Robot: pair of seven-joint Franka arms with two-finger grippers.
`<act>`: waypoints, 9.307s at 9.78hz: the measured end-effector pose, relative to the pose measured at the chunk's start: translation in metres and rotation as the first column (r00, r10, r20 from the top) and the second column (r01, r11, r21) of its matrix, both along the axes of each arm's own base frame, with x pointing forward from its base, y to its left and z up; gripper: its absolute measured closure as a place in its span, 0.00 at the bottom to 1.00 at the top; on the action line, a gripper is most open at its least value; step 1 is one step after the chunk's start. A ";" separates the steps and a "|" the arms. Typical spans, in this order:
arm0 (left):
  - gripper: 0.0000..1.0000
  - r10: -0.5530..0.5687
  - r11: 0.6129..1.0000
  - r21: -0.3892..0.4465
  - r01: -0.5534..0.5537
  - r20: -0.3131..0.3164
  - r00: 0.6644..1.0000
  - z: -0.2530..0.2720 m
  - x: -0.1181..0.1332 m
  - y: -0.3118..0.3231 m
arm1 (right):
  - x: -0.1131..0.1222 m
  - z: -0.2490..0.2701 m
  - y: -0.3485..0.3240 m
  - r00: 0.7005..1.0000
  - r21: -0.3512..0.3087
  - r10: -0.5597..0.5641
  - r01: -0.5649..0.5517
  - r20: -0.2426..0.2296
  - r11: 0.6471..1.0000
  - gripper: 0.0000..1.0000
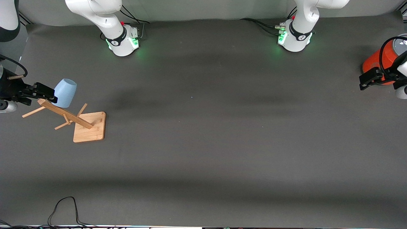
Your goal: Rotate and upright cup with both arms
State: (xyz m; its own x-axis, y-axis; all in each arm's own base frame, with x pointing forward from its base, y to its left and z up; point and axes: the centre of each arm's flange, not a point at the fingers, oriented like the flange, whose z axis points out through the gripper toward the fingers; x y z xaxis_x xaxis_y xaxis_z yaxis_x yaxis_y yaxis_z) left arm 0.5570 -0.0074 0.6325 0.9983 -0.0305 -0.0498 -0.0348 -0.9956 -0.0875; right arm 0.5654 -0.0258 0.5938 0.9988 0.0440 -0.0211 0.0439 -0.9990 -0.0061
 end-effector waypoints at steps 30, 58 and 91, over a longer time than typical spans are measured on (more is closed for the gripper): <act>0.00 0.028 0.998 -0.052 -0.031 -0.056 0.998 -0.069 0.076 -0.011 | -0.086 -0.069 -0.069 0.735 -0.007 -0.675 0.676 -0.066 0.737 0.00; 0.00 0.031 0.997 -0.068 -0.035 -0.057 0.998 -0.070 0.076 -0.010 | -0.143 -0.093 0.447 0.192 -0.043 -0.981 0.981 0.023 0.191 0.20; 0.00 0.012 0.997 -0.077 -0.016 -0.056 0.998 -0.070 0.074 -0.058 | -0.085 -0.075 0.495 0.217 -0.133 -0.953 0.972 0.211 0.191 0.00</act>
State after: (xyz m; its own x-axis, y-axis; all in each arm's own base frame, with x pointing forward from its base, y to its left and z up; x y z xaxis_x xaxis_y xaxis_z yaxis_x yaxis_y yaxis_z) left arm 0.6314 -0.0654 0.5625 0.9945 -0.0222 -0.1027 -0.0232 -0.9997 -0.0089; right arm 0.4801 0.4693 0.5193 0.2574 -0.9485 0.1848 -0.9625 -0.2346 0.1365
